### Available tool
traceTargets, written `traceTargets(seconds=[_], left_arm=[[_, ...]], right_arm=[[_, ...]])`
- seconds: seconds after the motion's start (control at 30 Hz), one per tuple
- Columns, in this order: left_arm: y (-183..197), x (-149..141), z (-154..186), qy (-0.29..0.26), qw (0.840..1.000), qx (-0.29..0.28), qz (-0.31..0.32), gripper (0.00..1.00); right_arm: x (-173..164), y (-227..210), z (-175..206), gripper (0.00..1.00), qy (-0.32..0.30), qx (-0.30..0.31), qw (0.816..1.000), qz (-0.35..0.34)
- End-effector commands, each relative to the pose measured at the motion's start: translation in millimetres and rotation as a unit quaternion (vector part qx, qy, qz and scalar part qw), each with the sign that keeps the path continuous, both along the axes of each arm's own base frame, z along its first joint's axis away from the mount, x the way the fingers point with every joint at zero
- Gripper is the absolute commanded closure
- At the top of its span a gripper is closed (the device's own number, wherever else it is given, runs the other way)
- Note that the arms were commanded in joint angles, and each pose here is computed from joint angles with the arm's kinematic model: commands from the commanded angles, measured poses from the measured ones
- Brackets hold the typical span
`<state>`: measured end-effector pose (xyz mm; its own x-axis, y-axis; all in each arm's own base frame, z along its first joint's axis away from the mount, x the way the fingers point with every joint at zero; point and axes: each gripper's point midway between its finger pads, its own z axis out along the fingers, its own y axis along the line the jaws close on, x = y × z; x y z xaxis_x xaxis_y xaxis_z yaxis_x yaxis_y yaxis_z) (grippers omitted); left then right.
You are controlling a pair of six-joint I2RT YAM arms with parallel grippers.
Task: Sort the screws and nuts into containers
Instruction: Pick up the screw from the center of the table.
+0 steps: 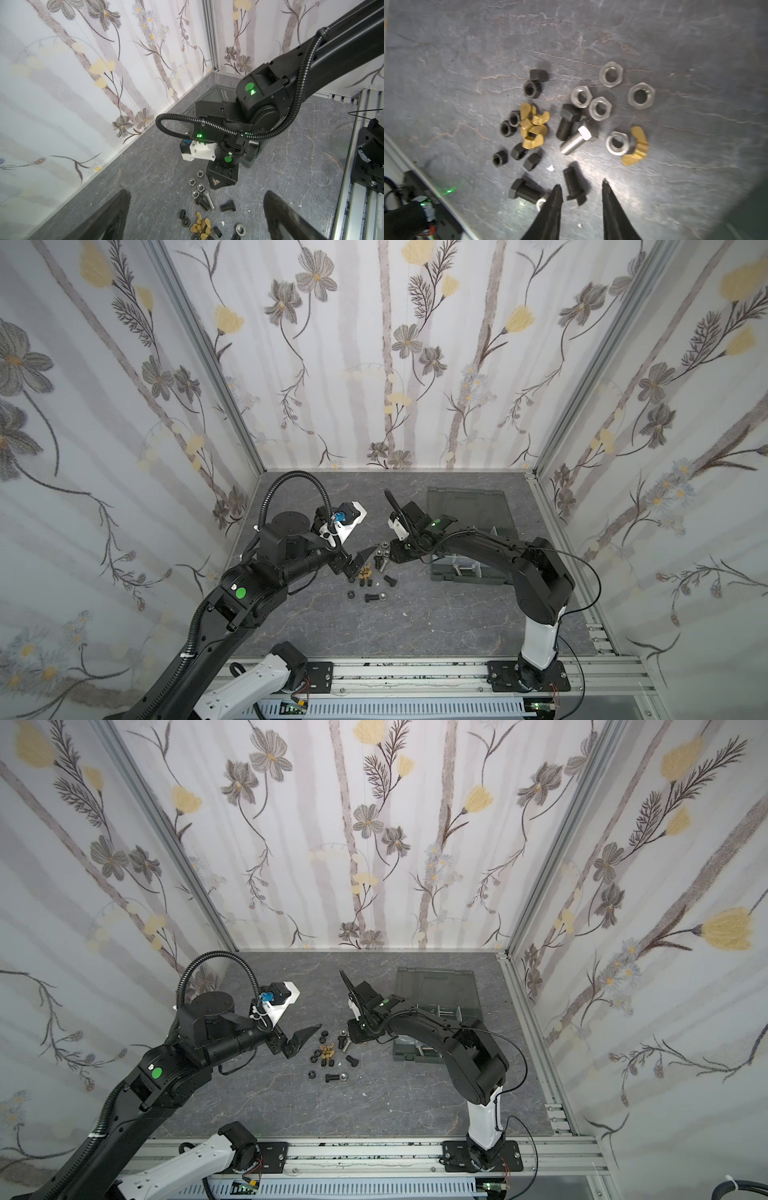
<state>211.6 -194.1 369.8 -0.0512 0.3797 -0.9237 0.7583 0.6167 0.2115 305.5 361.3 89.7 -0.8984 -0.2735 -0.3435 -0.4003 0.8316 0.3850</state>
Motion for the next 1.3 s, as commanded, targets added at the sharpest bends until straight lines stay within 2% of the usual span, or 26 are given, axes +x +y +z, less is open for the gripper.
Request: traceTargets(seconds=[0.0,0.23,0.27,0.47,1.27], left_arm=[[0,0,5,-0.016,1.0,-0.004,0.0,0.0],[4,-4,8,-0.025,1.0,-0.01,0.001,0.0],[4,-4,8,-0.025,1.0,-0.01,0.002,0.0],[7,-7,9,-0.029,0.999,-0.014,0.003,0.0],[16,-16,13,-0.041,0.999,-0.022,0.008,0.0]], right_arm=[[9,15,3,0.64,0.02,0.032,0.998,-0.058],[12,13,-20,0.57,0.034,-0.008,0.996,-0.081],[0,21,-24,0.56,0.036,-0.016,0.997,-0.069],[-3,13,-41,0.54,0.03,-0.06,0.994,-0.084],[13,21,-60,0.61,0.011,-0.07,0.993,-0.096]])
